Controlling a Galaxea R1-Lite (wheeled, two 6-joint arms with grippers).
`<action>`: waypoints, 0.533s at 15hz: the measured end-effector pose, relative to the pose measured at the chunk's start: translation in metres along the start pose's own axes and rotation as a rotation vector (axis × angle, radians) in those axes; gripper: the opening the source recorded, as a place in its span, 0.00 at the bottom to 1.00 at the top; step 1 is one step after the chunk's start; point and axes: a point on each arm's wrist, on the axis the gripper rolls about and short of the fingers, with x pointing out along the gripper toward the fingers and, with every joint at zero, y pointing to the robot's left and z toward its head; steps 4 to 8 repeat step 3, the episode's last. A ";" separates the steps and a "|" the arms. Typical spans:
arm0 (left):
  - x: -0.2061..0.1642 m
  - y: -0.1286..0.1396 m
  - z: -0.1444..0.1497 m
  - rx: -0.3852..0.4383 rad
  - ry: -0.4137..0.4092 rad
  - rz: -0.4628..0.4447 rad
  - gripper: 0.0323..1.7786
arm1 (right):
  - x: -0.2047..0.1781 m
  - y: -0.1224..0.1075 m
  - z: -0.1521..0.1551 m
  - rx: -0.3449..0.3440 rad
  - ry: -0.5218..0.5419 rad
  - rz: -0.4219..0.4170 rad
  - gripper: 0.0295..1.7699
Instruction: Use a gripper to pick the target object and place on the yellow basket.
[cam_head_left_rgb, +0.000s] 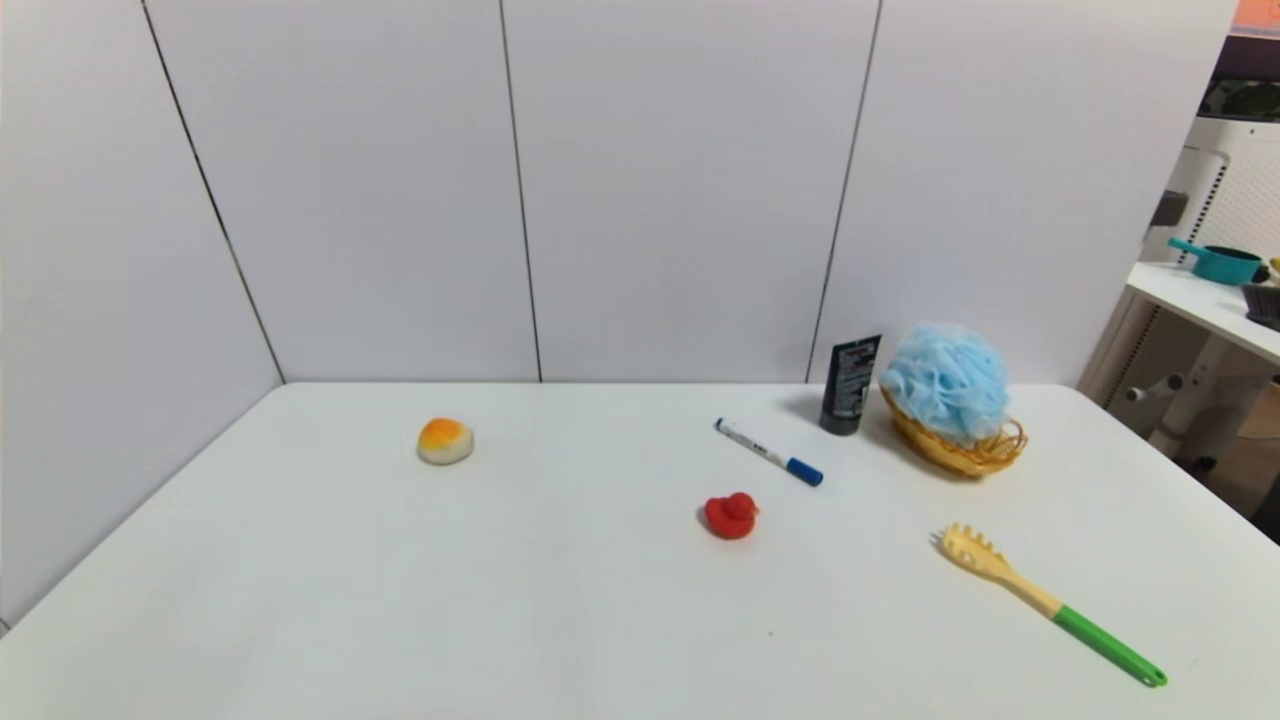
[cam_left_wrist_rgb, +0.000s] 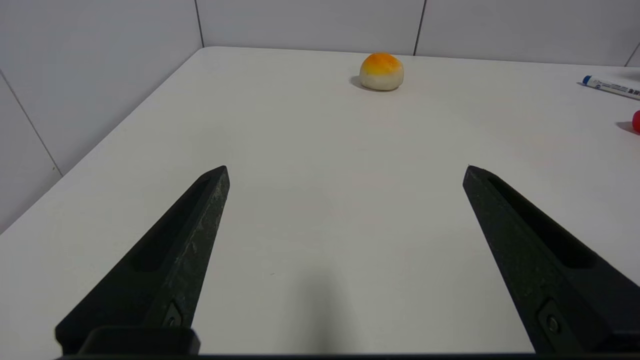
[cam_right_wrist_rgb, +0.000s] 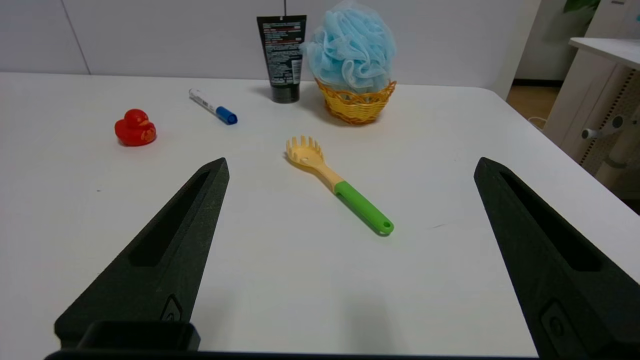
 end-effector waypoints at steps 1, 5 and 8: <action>0.000 0.000 0.000 0.000 0.000 0.000 0.95 | 0.000 0.000 0.000 0.003 0.000 0.000 0.96; 0.000 0.000 0.000 0.000 0.000 0.001 0.95 | 0.000 0.000 0.000 0.000 0.000 0.001 0.96; 0.000 0.000 0.000 0.000 0.000 0.001 0.95 | 0.000 0.000 0.000 0.000 0.000 0.001 0.96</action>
